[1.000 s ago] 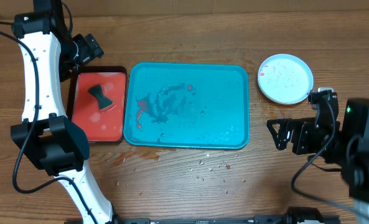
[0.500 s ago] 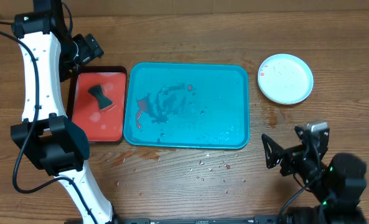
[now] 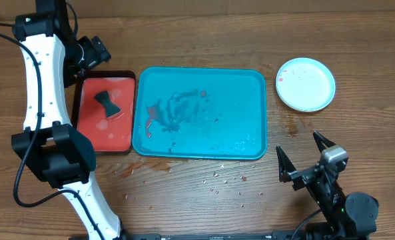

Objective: Clean dirty plates on tray and stack at the side

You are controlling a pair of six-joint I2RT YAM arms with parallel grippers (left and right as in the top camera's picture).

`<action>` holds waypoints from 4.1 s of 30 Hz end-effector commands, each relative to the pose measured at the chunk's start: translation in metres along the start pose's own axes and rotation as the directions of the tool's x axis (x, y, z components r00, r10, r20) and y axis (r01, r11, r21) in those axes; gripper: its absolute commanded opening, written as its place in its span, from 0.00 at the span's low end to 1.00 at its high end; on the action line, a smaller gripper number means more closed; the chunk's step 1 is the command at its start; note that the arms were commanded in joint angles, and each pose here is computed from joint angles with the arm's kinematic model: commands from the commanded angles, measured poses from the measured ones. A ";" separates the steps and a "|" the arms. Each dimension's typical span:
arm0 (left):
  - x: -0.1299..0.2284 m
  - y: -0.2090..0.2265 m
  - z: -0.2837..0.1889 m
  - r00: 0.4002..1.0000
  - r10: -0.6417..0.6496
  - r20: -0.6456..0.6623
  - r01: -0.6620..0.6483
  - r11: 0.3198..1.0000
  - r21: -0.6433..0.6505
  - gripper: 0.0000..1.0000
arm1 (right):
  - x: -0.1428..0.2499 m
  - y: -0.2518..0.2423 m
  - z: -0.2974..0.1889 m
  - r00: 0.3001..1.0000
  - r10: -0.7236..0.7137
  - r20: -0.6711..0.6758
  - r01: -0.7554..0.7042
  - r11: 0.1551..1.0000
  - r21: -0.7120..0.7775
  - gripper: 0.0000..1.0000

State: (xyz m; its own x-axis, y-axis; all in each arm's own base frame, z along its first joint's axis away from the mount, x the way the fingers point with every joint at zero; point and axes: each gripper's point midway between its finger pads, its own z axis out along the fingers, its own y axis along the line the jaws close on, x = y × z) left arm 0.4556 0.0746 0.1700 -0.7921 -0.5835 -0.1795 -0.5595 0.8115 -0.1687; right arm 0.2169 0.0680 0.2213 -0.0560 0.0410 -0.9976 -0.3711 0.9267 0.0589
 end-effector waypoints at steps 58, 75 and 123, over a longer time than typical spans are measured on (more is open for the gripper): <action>0.000 -0.003 -0.003 1.000 0.022 0.005 -0.022 1.000 0.010 1.00 | 0.048 -0.055 0.011 1.000 -0.007 0.027 -0.001 0.962 0.274 1.00; 0.009 -0.010 -0.019 0.996 0.085 0.042 -0.083 0.996 -0.043 1.00 | 0.048 -0.055 0.011 1.000 -0.007 0.027 -0.001 0.962 0.274 1.00; 0.188 0.061 -0.051 0.720 0.215 0.660 -0.361 0.928 0.091 1.00 | 0.048 -0.055 0.011 1.000 -0.007 0.027 -0.001 0.962 0.274 1.00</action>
State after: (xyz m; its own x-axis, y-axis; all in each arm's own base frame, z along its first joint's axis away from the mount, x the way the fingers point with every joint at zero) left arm 0.2685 0.0195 0.1743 -0.5644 -0.2940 -0.7714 -0.2476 0.9517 -0.1815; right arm 0.2452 0.0241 0.1711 -0.0343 0.0451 -0.9984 -0.1102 0.9927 0.0486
